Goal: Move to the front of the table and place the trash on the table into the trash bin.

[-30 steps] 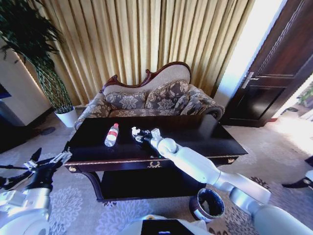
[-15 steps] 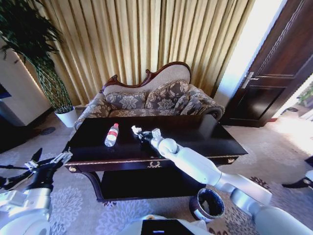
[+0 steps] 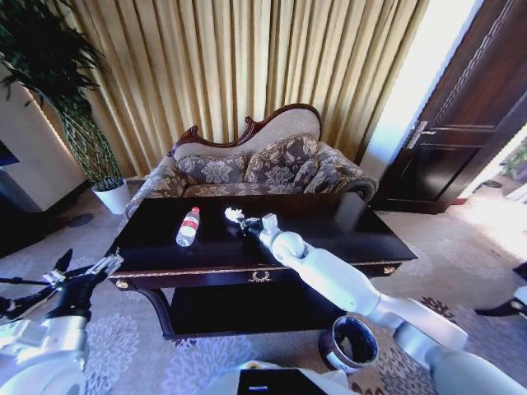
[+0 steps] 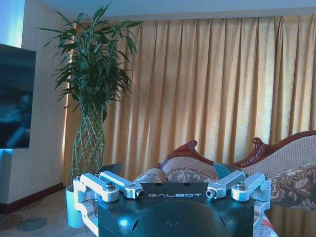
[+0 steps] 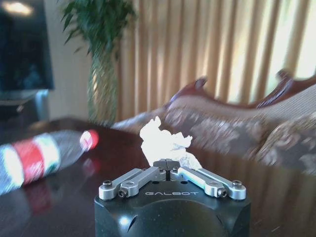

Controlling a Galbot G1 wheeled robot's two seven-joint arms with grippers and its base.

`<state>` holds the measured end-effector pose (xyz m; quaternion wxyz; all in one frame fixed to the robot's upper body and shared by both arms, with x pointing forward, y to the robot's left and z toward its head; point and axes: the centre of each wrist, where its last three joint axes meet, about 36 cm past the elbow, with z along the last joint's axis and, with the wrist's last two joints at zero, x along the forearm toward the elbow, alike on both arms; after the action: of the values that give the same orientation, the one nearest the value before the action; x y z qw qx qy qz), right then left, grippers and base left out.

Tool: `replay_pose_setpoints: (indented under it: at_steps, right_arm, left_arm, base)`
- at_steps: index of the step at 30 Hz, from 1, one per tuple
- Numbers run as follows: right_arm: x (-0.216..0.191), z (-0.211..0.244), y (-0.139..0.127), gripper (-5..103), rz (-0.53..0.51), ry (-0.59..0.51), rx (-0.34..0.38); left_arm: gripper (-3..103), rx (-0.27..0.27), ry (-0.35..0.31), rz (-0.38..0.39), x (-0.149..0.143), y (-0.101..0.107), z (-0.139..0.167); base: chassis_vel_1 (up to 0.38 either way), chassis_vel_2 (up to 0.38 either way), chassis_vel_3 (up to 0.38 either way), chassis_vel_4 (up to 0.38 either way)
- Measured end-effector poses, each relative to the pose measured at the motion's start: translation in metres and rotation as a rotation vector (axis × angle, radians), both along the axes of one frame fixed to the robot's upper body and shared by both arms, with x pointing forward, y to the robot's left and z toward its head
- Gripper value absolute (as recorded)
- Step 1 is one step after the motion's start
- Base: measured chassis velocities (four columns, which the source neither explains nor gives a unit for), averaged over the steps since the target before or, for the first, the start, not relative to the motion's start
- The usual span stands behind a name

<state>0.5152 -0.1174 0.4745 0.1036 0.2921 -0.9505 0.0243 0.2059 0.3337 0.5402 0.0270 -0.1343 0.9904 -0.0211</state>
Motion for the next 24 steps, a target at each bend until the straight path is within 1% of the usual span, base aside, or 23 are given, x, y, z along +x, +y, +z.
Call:
replay_pose_setpoints:
  at_steps: [1,2,3,5,7,8,11,12,13,16,17,19,20,22,24]
  right_arm:
    - [-0.003,0.006,-0.006,0,-0.02,-0.026,0.013]
    - [-0.003,0.006,-0.006,0,-0.02,-0.026,0.013]
    - [-0.006,0.012,-0.016,0,-0.047,-0.054,0.024]
    - [-0.011,0.017,-0.027,0,-0.079,-0.078,0.034]
    - [-0.02,0.018,-0.045,0,-0.129,-0.093,0.043]
    - [-0.02,0.018,-0.045,0,-0.129,-0.093,0.043]
    - [-0.039,0.009,-0.082,0,-0.22,-0.093,0.055]
    - [-0.039,0.009,-0.082,0,-0.22,-0.093,0.055]
    - [-0.043,0.009,-0.09,0,-0.239,-0.094,0.058]
    - [-0.065,0.011,-0.135,0,-0.326,-0.113,0.069]
    - [-0.065,0.011,-0.135,0,-0.326,-0.113,0.069]
    - [-0.083,0.007,-0.157,0,-0.354,-0.111,0.073]
    - [-0.083,0.007,-0.157,0,-0.354,-0.111,0.073]
    - [-0.105,-0.001,-0.178,0,-0.384,-0.111,0.065]
    - [-0.12,-0.004,-0.188,0,-0.406,-0.124,0.05]
  left_arm:
    - [100,0.0,-0.001,-0.001,0.0,0.0,0.0]
    - [100,0.0,-0.001,-0.001,0.0,0.0,0.0]
    - [100,-0.001,-0.001,-0.003,0.001,0.0,0.0]
    - [100,-0.005,-0.001,-0.005,0.001,-0.001,0.0]
    - [100,-0.01,-0.002,-0.009,0.002,-0.002,-0.001]
    - [100,-0.01,-0.002,-0.009,0.002,-0.002,-0.001]
    - [100,-0.013,-0.007,-0.017,0.003,-0.004,-0.001]
    - [100,-0.013,-0.007,-0.017,0.003,-0.004,-0.001]
    - [100,-0.014,-0.008,-0.019,0.004,-0.004,-0.001]
    - [100,-0.02,-0.006,-0.03,0.005,-0.006,-0.002]
    - [100,-0.02,-0.006,-0.03,0.005,-0.006,-0.002]
    - [100,-0.019,-0.005,-0.036,0.005,-0.006,-0.001]
    - [100,-0.019,-0.005,-0.036,0.005,-0.006,-0.001]
    - [100,-0.016,-0.006,-0.045,0.006,-0.006,-0.001]
    - [100,-0.015,-0.007,-0.057,0.007,-0.006,0.0]
  base:
    - [0.0,0.0,0.0,0.0]
    - [0.0,0.0,0.0,0.0]
    - [0.0,0.0,0.0,0.0]
    - [0.0,0.0,0.0,0.0]
    - [0.0,0.0,0.0,0.0]
    - [0.0,0.0,0.0,0.0]
    - [0.0,0.0,0.0,0.0]
    - [0.0,0.0,0.0,0.0]
    - [0.0,0.0,0.0,0.0]
    - [0.0,0.0,0.0,0.0]
    - [0.0,0.0,0.0,0.0]
    - [0.0,0.0,0.0,0.0]
    - [0.0,0.0,0.0,0.0]
    - [0.0,0.0,0.0,0.0]
    - [0.0,0.0,0.0,0.0]
